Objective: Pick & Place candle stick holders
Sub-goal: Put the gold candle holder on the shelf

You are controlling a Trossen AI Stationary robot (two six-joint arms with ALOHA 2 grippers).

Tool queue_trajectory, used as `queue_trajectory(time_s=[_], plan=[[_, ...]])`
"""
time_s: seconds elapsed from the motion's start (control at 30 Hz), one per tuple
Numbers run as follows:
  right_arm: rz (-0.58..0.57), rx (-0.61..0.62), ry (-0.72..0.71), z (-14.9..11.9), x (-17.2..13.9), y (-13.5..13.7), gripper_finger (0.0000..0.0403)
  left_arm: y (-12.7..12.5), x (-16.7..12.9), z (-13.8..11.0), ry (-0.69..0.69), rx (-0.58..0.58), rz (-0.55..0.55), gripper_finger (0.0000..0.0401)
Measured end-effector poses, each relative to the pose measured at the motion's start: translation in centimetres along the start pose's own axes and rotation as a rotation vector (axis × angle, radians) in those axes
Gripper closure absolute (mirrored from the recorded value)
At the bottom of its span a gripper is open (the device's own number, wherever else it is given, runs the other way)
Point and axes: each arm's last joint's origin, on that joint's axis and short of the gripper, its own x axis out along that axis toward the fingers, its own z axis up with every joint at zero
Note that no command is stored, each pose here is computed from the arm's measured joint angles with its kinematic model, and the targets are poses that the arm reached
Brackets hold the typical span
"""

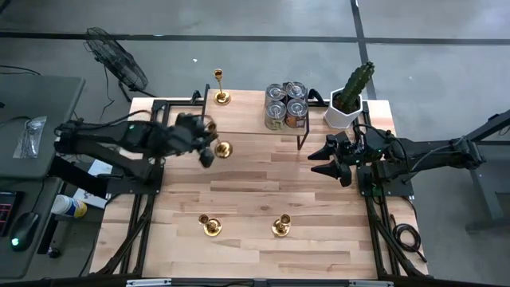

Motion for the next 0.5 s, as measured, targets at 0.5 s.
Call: queue_trajectory(time_s=[0.5], plan=[[0.003,0.001,0.009,-0.1,0.0,0.0,0.0151,0.1,9.8,6.6,-0.002,-0.089,0.297,0.0389]])
